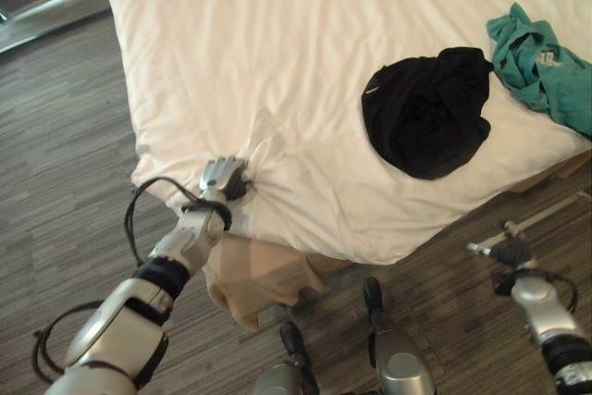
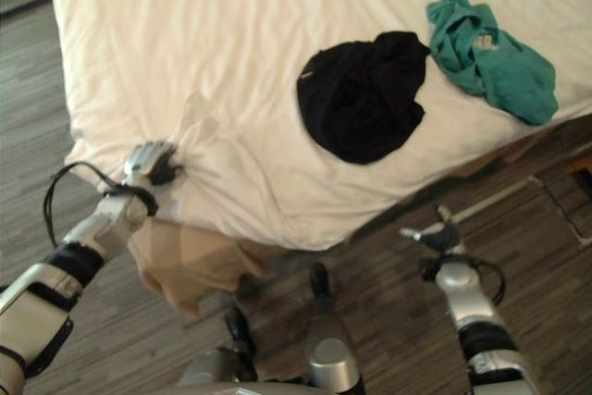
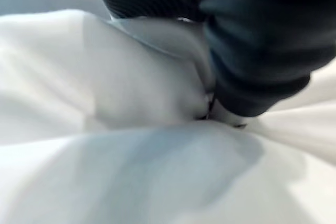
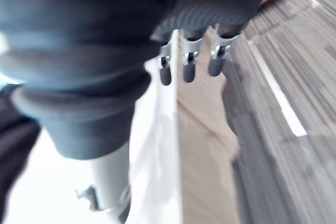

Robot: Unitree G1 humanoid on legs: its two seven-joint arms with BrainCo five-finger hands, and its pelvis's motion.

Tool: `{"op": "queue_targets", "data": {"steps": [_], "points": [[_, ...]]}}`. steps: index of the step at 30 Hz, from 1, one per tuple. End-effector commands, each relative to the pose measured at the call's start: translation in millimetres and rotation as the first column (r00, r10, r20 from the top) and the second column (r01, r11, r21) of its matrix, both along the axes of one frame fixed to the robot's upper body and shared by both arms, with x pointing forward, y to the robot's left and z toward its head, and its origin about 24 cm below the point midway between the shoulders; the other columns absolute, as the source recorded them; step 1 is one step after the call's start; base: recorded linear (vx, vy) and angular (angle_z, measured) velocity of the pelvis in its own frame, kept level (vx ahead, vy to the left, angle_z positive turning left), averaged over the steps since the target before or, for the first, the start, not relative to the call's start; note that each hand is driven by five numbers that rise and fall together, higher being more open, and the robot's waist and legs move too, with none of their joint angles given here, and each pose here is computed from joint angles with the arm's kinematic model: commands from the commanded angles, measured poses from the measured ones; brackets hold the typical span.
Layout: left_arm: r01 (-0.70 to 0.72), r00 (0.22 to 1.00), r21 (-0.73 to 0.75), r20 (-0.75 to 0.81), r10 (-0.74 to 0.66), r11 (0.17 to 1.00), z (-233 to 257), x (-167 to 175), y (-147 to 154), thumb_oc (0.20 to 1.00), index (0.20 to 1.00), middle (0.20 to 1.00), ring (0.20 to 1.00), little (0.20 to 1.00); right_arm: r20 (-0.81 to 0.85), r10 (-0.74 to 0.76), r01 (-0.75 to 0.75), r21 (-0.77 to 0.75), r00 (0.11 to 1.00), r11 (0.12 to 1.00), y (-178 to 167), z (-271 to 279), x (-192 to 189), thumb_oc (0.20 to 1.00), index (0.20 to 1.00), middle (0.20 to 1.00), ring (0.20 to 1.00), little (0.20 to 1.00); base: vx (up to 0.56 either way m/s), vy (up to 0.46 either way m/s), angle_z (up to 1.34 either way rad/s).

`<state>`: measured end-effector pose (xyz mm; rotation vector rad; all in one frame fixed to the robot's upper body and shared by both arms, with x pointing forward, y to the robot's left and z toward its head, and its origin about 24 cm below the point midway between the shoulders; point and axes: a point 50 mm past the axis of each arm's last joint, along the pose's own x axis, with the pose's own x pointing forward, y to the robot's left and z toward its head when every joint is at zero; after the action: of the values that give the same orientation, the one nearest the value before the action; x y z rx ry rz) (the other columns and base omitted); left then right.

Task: Tidy up the quilt and then pick up the clothes from the bed and put them into the laundry hamper.

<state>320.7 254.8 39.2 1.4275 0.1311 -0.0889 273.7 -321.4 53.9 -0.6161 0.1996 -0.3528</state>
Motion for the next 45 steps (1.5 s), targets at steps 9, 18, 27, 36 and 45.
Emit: {"op": "queue_targets", "data": {"steps": [9, 18, 27, 36, 45], "points": [[-0.466, 0.632, 0.182, -0.617, 0.469, 0.866, -140, -198, 92, 1.0, 1.0, 1.0, 1.0, 1.0, 0.289, 0.543, -0.417, -0.397, 0.789, 0.818, 91, 133, 55, 0.2, 0.2, 0.2, 0.2, 0.2, 0.01, -0.011, 0.19], [-0.561, 0.356, 0.357, -0.711, 0.607, 0.747, -158, -281, 104, 1.0, 1.0, 1.0, 1.0, 1.0, 0.242, 0.744, -0.646, -0.377, 0.623, 0.664, 212, 160, 104, 0.2, 0.2, 0.2, 0.2, 0.2, -0.09, -0.019, 0.25], [-0.584, 0.573, 0.119, -0.641, 0.511, 0.803, -165, -209, 59, 1.0, 1.0, 1.0, 1.0, 1.0, -0.088, 0.829, -0.834, -0.053, 0.552, 0.549, 278, 17, 70, 0.2, 0.2, 0.2, 0.2, 0.2, -0.08, 0.016, 0.24], [-0.468, 0.735, -0.062, -0.581, 0.349, 0.882, -153, -143, 21, 1.0, 1.0, 1.0, 1.0, 1.0, -0.147, 0.981, -0.858, 0.481, 0.126, 0.183, 317, -47, -11, 0.2, 0.2, 0.2, 0.2, 0.2, 0.01, 0.005, 0.0], [-0.506, 0.753, -0.19, -0.573, 0.323, 0.842, -155, -130, -4, 1.0, 1.0, 1.0, 1.0, 1.0, 0.449, 0.806, -0.886, 0.425, 0.385, 0.187, 267, 59, 22, 0.2, 0.2, 0.2, 0.2, 0.2, 0.07, 0.047, -0.07]]}}
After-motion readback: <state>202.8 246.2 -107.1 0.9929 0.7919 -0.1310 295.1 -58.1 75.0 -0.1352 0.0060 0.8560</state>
